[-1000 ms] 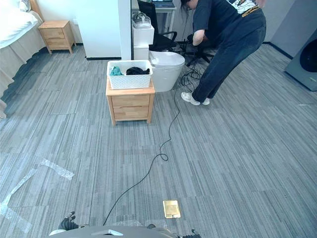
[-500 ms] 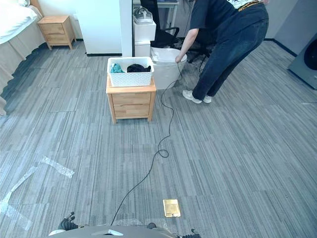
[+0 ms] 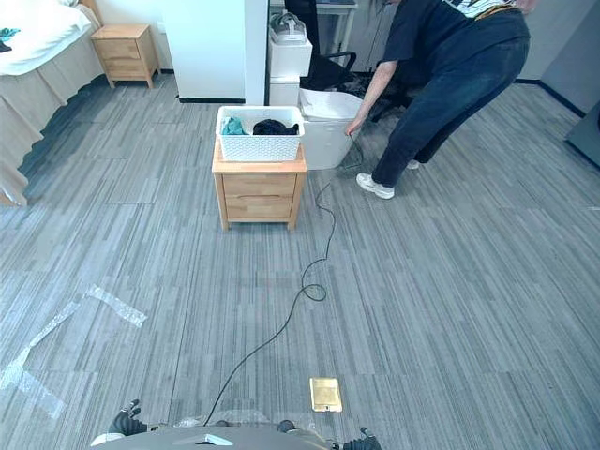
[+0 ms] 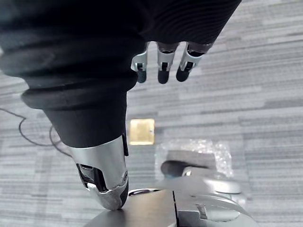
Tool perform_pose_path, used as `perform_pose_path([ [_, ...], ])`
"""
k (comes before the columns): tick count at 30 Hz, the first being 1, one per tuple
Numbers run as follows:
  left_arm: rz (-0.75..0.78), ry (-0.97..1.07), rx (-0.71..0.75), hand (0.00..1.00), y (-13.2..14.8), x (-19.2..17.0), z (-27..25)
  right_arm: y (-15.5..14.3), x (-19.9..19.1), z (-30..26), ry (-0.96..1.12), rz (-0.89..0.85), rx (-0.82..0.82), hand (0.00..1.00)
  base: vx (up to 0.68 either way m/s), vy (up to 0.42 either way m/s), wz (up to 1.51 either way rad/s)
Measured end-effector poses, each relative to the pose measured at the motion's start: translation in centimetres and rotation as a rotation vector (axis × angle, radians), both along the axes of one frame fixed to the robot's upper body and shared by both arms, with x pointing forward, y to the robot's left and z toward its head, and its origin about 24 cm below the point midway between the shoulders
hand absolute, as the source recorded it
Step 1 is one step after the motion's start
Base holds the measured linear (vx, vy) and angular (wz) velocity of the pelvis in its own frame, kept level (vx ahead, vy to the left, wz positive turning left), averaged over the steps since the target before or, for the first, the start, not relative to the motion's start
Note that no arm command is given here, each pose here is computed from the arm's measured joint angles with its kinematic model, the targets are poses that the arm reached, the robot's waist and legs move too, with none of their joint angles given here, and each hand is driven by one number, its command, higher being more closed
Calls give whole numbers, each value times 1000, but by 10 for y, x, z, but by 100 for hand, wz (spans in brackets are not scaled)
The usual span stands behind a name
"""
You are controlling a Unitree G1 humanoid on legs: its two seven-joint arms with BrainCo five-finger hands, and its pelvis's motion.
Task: Pick up the laundry basket with both hands and put the clothes into the washing machine.
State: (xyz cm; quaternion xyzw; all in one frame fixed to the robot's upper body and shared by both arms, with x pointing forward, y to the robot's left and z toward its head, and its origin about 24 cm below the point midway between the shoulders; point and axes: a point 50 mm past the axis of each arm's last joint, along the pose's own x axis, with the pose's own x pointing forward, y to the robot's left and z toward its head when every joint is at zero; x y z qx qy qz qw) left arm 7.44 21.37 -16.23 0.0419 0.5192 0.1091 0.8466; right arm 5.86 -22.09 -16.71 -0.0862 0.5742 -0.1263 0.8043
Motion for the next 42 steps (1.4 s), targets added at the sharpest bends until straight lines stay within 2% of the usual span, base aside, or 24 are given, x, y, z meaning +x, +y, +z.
perform_pose_path([
  [9, 145, -107, 6, 0, 14, 17, 9, 1, 6, 1, -19, 41, -6, 0, 65, -45, 22],
  [16, 186, -51, -33, 0, -2, -3, 1, -16, 15, 6, -31, 53, -51, 0, 235, 124, -28],
  [20, 248, -7, -26, 0, 8, -25, -1, -11, 6, 3, -27, -12, -26, 0, 492, 269, -62],
  [23, 233, -24, -8, 0, 15, -18, 2, -3, 12, 3, -74, -119, 14, 0, 545, 233, -9],
  [30, 162, -97, -15, 0, 10, 9, 7, -1, 33, 8, -142, -81, 13, 0, 397, 42, -15],
  [33, 152, -132, -48, 0, -3, 24, 8, -7, 41, 12, -169, -73, -5, 0, 308, -105, -6],
  [36, 153, -140, -45, 0, -3, 25, 8, -5, 38, 11, -155, -66, 0, 0, 429, -324, -3],
  [42, 216, -155, -116, 0, -23, 28, 6, -10, 30, 10, -121, -46, -16, 0, 378, -401, 4],
])
